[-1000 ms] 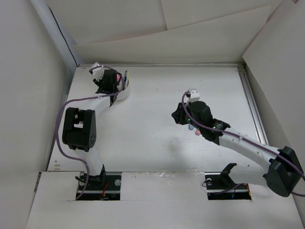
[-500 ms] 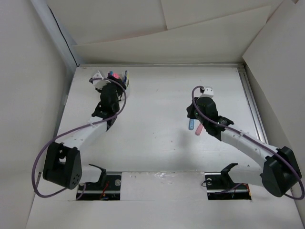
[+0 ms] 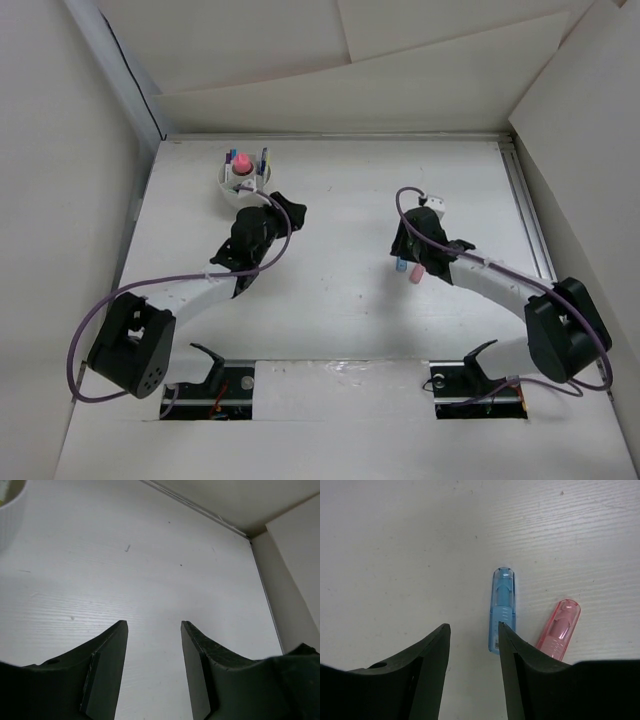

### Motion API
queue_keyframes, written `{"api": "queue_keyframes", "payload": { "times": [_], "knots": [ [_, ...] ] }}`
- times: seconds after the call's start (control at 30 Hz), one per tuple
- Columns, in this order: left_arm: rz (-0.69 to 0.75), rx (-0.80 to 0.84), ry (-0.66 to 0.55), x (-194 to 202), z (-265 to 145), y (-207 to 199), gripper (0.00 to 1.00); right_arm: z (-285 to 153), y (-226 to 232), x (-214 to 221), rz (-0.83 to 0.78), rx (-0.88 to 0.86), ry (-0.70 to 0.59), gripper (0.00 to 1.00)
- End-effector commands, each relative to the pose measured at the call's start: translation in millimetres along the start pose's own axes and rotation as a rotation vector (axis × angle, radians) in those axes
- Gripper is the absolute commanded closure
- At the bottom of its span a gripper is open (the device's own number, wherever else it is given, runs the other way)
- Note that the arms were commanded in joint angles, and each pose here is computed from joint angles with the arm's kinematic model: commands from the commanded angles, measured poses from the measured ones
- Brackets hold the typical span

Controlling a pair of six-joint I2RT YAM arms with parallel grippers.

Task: Sort the stationery into containers
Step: Pick up the stationery from the center of the board.

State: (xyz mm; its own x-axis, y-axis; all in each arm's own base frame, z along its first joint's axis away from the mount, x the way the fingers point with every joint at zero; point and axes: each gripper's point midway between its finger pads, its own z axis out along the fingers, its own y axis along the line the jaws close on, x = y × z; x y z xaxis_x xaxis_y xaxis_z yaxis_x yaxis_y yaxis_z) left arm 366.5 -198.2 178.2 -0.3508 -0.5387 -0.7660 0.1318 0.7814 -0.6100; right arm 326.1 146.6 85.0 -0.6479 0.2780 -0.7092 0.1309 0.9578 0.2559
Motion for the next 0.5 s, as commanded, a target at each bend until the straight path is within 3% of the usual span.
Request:
{"api": "queue_keyframes", "payload": {
  "times": [0.0, 0.47],
  "knots": [
    [-0.021, 0.172, 0.038, 7, -6, -30, 0.57, 9, -5, 12, 0.021, 0.027, 0.045, 0.51],
    [-0.002, 0.355, 0.110, 24, -24, -54, 0.57, 20, -21, 21, 0.081, 0.164, 0.099, 0.51]
  ]
}}
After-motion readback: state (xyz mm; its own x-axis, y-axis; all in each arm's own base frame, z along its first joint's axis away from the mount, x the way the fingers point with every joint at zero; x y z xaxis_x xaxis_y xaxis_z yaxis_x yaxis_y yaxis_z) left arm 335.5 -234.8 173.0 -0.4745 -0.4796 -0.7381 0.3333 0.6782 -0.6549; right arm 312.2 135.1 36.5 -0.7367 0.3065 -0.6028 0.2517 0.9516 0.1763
